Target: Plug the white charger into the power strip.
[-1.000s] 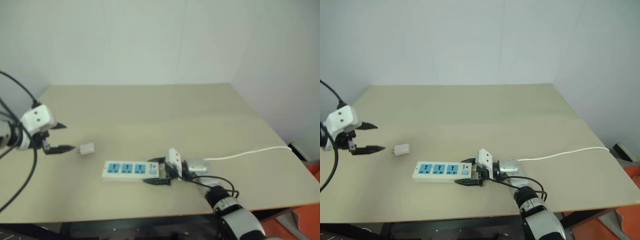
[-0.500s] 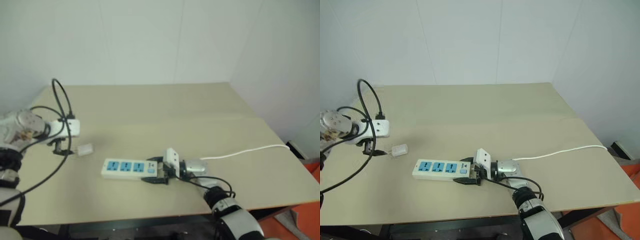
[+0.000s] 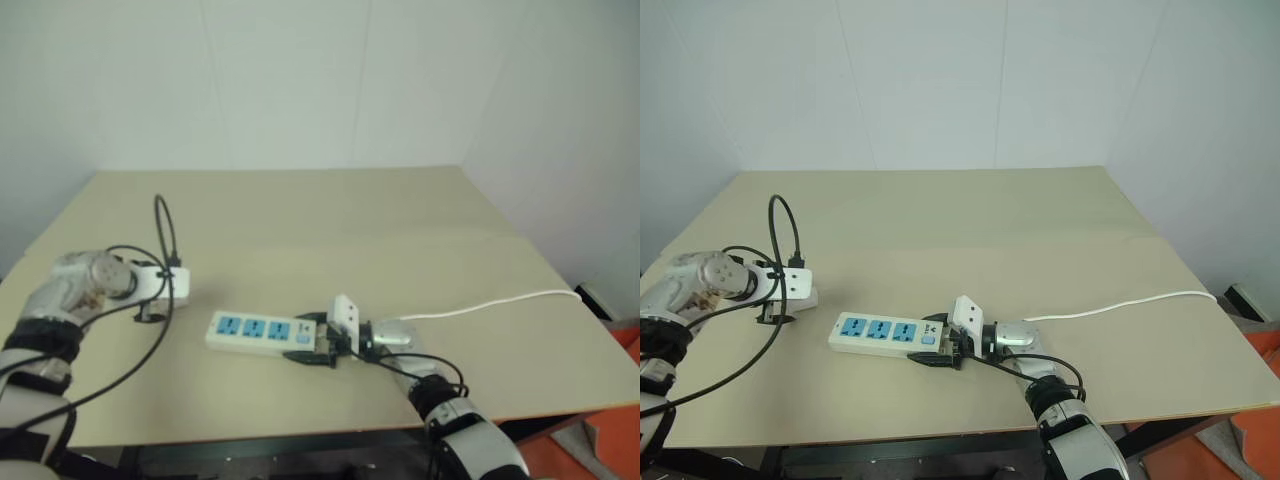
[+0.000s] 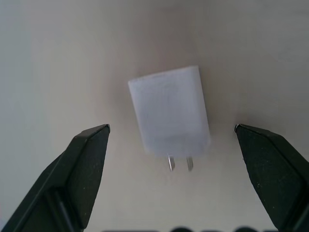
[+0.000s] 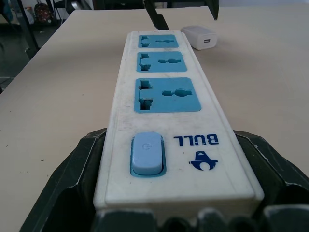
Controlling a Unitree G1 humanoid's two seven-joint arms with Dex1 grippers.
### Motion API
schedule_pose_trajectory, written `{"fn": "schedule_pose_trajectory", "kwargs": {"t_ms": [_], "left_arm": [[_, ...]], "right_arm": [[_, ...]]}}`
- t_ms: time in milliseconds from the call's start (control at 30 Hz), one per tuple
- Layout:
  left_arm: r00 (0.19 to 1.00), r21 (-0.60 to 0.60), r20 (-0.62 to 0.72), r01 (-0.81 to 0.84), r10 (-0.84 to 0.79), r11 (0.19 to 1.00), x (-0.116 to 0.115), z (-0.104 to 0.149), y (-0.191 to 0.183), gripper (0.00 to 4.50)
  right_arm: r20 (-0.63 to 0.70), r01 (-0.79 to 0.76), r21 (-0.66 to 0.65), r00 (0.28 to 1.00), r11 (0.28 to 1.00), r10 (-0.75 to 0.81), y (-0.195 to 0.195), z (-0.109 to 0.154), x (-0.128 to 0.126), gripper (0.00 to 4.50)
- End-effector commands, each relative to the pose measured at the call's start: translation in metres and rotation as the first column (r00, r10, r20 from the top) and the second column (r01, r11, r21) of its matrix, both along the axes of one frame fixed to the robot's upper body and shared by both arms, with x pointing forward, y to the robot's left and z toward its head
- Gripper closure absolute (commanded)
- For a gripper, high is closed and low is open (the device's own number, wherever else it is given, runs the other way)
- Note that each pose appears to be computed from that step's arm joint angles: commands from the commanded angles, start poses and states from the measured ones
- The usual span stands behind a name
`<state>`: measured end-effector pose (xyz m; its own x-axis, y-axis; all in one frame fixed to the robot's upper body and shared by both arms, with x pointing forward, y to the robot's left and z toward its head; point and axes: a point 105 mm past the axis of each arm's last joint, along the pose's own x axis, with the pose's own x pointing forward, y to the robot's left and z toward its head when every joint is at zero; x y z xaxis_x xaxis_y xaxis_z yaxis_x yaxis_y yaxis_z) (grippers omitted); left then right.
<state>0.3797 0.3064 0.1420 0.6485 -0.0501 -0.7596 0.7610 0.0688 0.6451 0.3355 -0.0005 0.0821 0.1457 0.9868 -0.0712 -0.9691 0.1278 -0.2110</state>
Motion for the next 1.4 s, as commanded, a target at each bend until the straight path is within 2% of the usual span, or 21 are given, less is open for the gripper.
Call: {"fn": "schedule_pose_trajectory", "kwargs": {"t_ms": [33,367,467,667,800,967,1067,1233,1400], "left_arm": [[0.999,0.015,0.034,0.003,-0.003,1.0,0.005,-0.005,-0.005,0.0],[0.99,0.047,0.135,-0.031,0.024,0.998,0.023,-0.019,-0.011,0.0],[0.987,0.049,0.158,-0.047,0.039,0.998,0.027,-0.02,-0.01,0.58],[0.989,0.03,0.136,-0.056,0.052,0.998,0.029,-0.021,-0.008,2.44],[0.992,0.014,0.118,-0.055,0.053,0.998,0.028,-0.021,-0.008,3.44],[0.994,-0.012,0.092,-0.06,0.061,0.998,0.027,-0.02,-0.009,3.52],[0.992,-0.036,0.11,-0.065,0.068,0.997,0.03,-0.01,-0.009,3.52],[0.988,-0.103,0.11,-0.095,0.106,0.99,0.036,0.014,-0.009,3.52],[0.986,-0.168,0.121,-0.095,0.116,0.981,0.042,0.057,-0.013,3.52]], "right_arm": [[0.035,-0.002,0.047,0.999,0.999,0.0,0.003,0.014,0.0,1.08],[0.032,-0.003,0.049,0.999,0.999,0.001,0.006,0.014,0.0,1.08],[0.033,-0.004,0.049,0.999,0.999,0.002,0.006,0.014,0.0,1.08],[0.033,-0.005,0.05,0.999,0.999,0.003,0.006,0.013,-0.002,1.08],[0.033,-0.004,0.049,0.999,0.999,0.003,0.005,0.013,-0.002,1.08],[0.034,-0.005,0.048,0.999,0.999,0.004,0.006,0.014,-0.002,1.08],[0.032,-0.005,0.048,0.999,0.999,0.003,0.005,0.013,-0.003,1.08],[0.032,-0.003,0.047,0.999,0.999,0.002,0.006,0.013,-0.003,1.08],[0.033,-0.002,0.05,0.999,0.999,0.0,0.007,0.013,-0.004,1.08]]}}
